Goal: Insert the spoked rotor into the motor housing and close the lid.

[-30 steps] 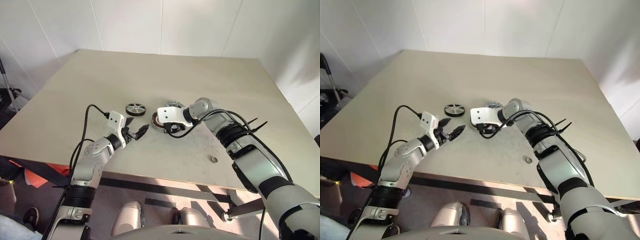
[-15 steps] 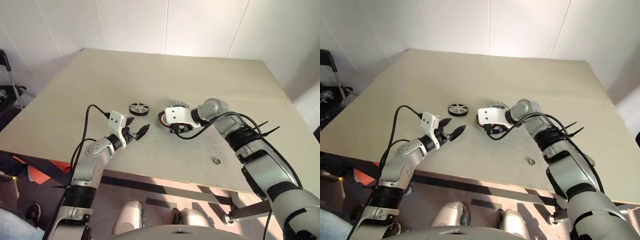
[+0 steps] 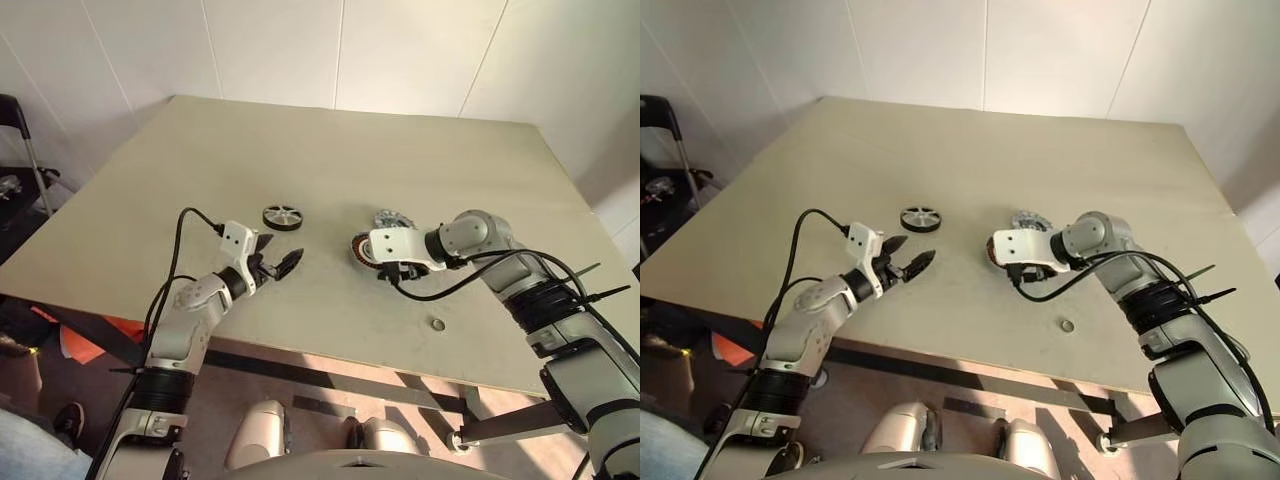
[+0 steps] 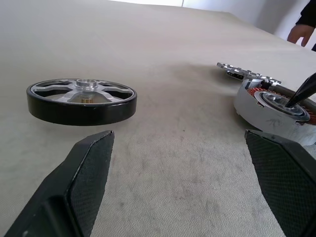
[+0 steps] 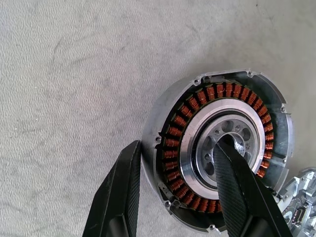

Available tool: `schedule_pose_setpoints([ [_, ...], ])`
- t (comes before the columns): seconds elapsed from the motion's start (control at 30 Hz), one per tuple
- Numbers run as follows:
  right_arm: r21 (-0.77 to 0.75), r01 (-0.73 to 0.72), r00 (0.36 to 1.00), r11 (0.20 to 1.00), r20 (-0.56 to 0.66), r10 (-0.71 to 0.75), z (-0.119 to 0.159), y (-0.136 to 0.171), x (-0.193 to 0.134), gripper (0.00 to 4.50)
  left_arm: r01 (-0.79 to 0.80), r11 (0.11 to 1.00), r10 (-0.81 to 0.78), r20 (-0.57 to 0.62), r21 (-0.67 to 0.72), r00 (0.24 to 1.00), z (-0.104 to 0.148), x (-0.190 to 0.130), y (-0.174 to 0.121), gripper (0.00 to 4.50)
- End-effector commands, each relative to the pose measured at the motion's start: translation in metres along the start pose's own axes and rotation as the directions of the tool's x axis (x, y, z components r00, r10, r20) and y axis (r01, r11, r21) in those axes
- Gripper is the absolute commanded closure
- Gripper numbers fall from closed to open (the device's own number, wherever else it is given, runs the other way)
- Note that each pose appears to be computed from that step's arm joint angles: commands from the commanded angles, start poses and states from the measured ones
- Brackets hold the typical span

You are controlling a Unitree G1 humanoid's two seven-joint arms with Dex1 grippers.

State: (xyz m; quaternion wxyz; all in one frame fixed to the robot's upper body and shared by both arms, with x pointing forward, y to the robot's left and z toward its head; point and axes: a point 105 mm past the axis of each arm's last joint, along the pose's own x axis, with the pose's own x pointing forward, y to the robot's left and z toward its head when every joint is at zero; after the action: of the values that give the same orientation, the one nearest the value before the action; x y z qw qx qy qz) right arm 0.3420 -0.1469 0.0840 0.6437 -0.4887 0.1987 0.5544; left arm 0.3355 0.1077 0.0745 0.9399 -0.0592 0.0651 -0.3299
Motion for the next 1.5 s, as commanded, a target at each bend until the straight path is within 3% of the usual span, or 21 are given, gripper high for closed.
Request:
schedule_pose_setpoints([
  [0.03, 0.048, 0.030, 0.998, 0.998, -0.051, -0.027, -0.016, 0.000, -0.012, 2.41, 0.015, 1.000, -0.016, 0.029, 0.026, 0.999, 0.011, 0.003, -0.002, 0.00],
  [0.4, 0.070, -0.019, 0.993, 0.997, -0.116, 0.027, -0.040, 0.027, -0.016, 2.41, 0.013, 1.000, -0.013, 0.022, 0.029, 1.000, 0.011, 0.001, 0.000, 0.00],
  [0.63, 0.104, 0.017, 0.997, 0.994, -0.079, -0.009, -0.034, 0.030, -0.016, 0.17, 0.015, 0.999, -0.016, 0.023, 0.030, 1.000, 0.011, 0.002, 0.000, 0.00],
  [0.8, 0.199, 0.049, 0.997, 0.979, 0.043, -0.059, -0.010, 0.033, -0.033, 0.17, 0.014, 1.000, -0.015, 0.020, 0.026, 1.000, 0.010, 0.002, 0.000, 0.00],
  [1.03, 0.402, 0.115, 0.974, 0.909, 0.133, -0.182, 0.001, 0.042, -0.055, 0.17, 0.025, 0.999, -0.025, 0.014, 0.023, 1.000, 0.008, 0.003, -0.001, 0.00],
  [1.2, 0.546, 0.213, 0.949, 0.810, 0.083, -0.305, -0.024, 0.045, -0.067, 0.17, 0.045, 0.999, -0.045, 0.008, 0.023, 0.999, 0.007, 0.006, -0.004, 0.00],
  [1.5, 0.687, 0.141, 0.964, 0.713, 0.069, -0.257, -0.048, 0.092, -0.064, 0.17, 0.078, 0.997, -0.078, -0.006, 0.021, 0.997, 0.007, 0.010, -0.007, 0.00],
])
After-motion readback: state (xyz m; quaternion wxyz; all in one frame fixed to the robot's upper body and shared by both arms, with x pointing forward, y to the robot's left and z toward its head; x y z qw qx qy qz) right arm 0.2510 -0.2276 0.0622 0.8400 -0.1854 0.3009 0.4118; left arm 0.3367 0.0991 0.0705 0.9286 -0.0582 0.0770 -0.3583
